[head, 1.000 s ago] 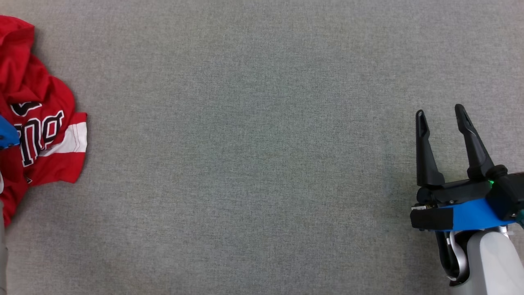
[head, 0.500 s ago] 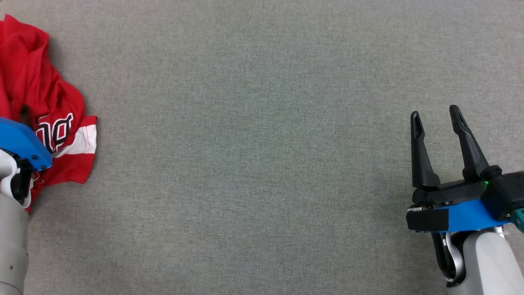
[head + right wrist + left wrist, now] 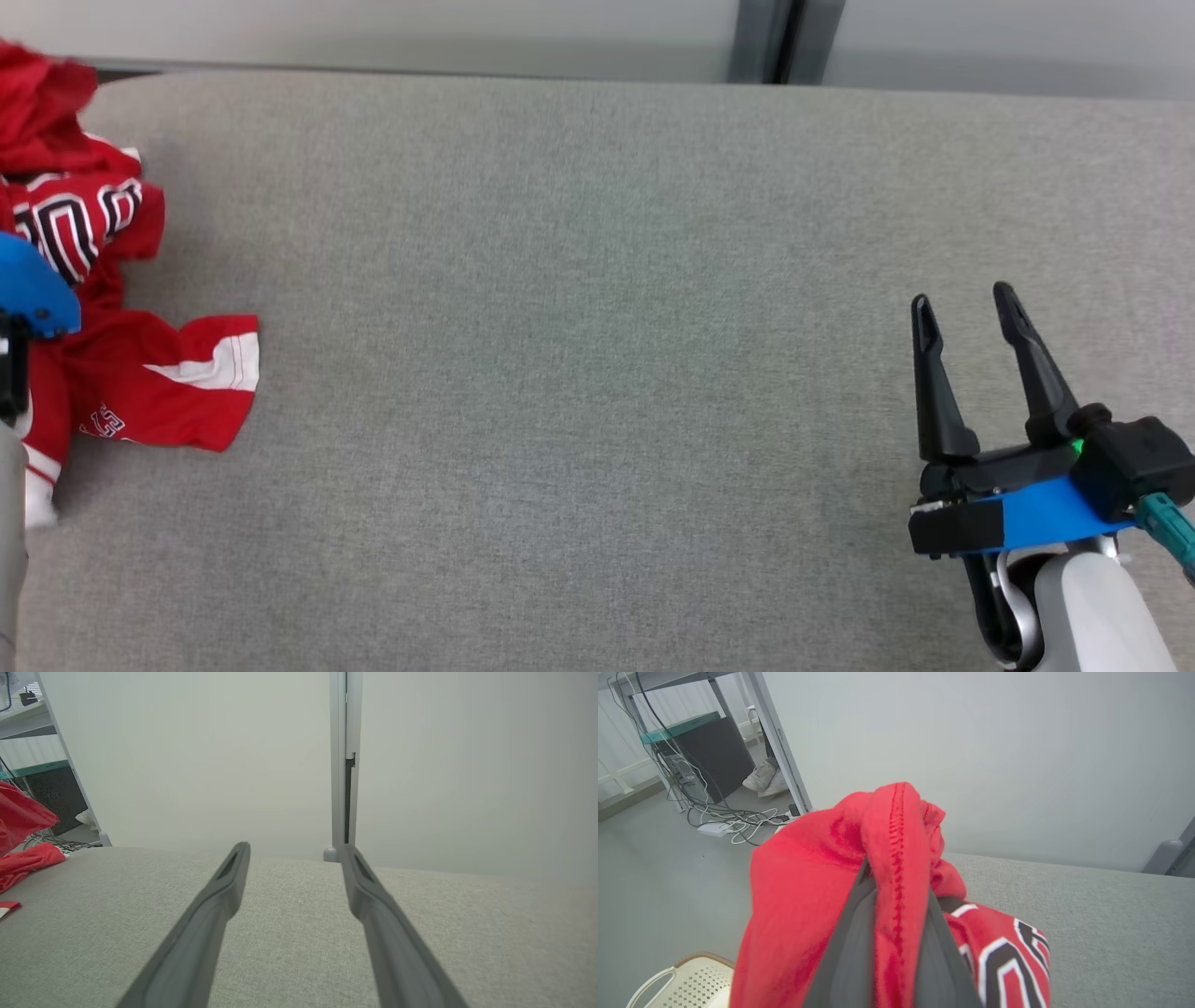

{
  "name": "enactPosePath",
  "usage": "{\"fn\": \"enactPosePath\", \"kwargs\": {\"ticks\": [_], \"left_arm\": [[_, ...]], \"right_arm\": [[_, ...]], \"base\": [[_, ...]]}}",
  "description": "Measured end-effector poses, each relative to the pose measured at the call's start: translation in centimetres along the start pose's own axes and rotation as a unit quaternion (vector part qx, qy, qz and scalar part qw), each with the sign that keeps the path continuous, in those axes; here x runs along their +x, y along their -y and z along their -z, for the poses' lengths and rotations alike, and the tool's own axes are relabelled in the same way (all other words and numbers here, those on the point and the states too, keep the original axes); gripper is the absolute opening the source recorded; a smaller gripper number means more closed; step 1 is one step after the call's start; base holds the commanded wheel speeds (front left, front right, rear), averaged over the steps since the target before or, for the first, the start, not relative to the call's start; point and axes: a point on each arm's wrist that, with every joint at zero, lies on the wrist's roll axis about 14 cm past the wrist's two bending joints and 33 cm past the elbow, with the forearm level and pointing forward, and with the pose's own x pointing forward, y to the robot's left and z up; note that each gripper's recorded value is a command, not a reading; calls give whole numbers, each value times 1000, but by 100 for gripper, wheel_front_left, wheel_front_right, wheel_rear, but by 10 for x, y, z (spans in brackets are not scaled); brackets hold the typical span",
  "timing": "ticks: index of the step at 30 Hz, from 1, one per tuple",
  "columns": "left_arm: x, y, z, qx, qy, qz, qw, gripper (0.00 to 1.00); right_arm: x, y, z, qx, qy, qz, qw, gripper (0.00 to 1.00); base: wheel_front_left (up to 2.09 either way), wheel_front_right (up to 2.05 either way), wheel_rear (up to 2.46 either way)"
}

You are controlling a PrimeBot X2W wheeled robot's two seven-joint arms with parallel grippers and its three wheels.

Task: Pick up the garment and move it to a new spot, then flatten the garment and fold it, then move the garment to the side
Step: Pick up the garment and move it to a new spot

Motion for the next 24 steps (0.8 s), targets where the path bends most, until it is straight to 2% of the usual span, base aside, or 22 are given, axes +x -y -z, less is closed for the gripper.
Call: {"fn": "enactPosePath", "kwargs": {"ticks": [5,11,16,24], "left_arm": [[-1,20,-65,16,96,29,995,0],[-9,65,-144,15,202,85,976,0],[-20,126,-194,24,263,156,952,0],[-57,252,-248,17,330,297,896,0]], "right_arm": [[-12,2,-11,6,9,7,1000,100],[-28,14,-21,15,16,29,999,100],[-42,31,-30,19,25,57,998,100],[-74,64,-40,26,33,114,993,100]], "base": [[0,0,0],[0,0,0],[0,0,0],[0,0,0]]}}
